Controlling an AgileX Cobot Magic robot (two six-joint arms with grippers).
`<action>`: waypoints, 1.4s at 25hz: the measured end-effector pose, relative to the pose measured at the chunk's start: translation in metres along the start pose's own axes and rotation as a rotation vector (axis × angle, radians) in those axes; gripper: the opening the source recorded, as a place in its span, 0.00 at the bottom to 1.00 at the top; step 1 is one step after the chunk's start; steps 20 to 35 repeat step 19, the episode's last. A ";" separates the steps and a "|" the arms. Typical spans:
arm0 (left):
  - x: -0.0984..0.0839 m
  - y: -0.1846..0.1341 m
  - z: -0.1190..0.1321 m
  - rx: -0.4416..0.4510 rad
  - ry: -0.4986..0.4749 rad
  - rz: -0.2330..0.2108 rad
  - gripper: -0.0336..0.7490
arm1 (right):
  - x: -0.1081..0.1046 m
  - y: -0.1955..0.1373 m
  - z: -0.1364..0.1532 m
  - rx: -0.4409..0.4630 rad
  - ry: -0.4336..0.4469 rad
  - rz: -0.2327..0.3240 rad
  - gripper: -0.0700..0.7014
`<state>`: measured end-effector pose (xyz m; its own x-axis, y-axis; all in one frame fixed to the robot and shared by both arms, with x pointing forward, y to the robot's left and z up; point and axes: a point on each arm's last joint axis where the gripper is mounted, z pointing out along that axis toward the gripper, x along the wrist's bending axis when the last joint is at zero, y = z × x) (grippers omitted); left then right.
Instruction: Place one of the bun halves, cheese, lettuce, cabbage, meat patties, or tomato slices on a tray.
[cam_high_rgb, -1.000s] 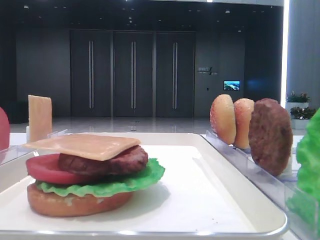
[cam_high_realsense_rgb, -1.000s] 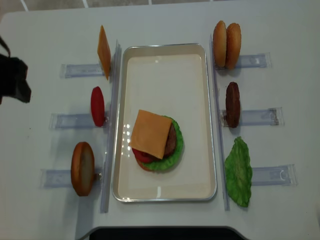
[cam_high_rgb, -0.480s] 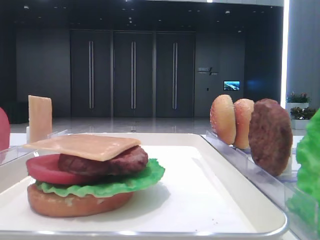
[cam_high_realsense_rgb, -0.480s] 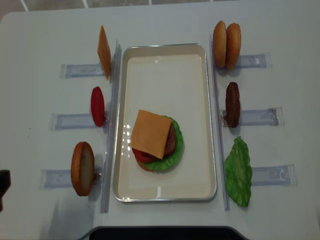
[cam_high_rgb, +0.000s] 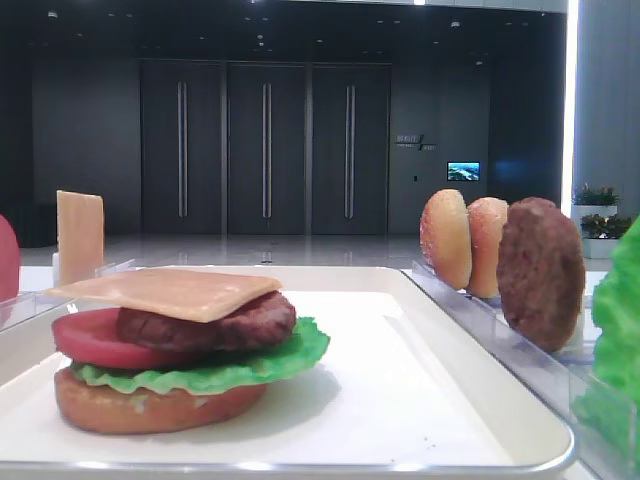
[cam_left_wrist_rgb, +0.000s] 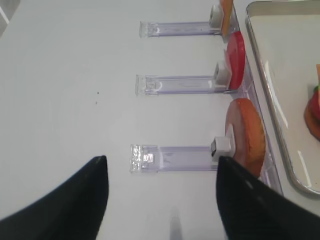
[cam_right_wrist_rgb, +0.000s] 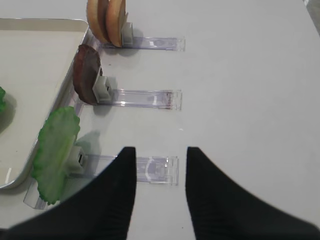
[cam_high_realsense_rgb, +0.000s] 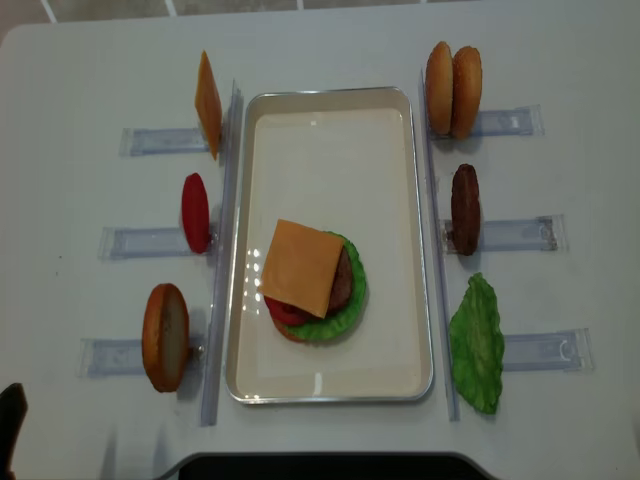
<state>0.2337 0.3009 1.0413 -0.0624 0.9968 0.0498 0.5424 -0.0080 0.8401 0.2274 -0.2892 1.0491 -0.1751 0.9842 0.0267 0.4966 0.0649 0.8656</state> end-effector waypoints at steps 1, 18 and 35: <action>0.000 -0.001 0.000 -0.010 0.001 0.000 0.70 | 0.000 0.000 0.000 0.000 0.000 0.000 0.40; 0.000 -0.001 -0.001 -0.034 -0.049 0.026 0.70 | 0.000 0.000 0.000 0.000 0.000 0.000 0.40; 0.000 -0.001 -0.001 -0.034 -0.049 0.026 0.70 | 0.000 0.000 0.000 0.000 0.000 0.000 0.40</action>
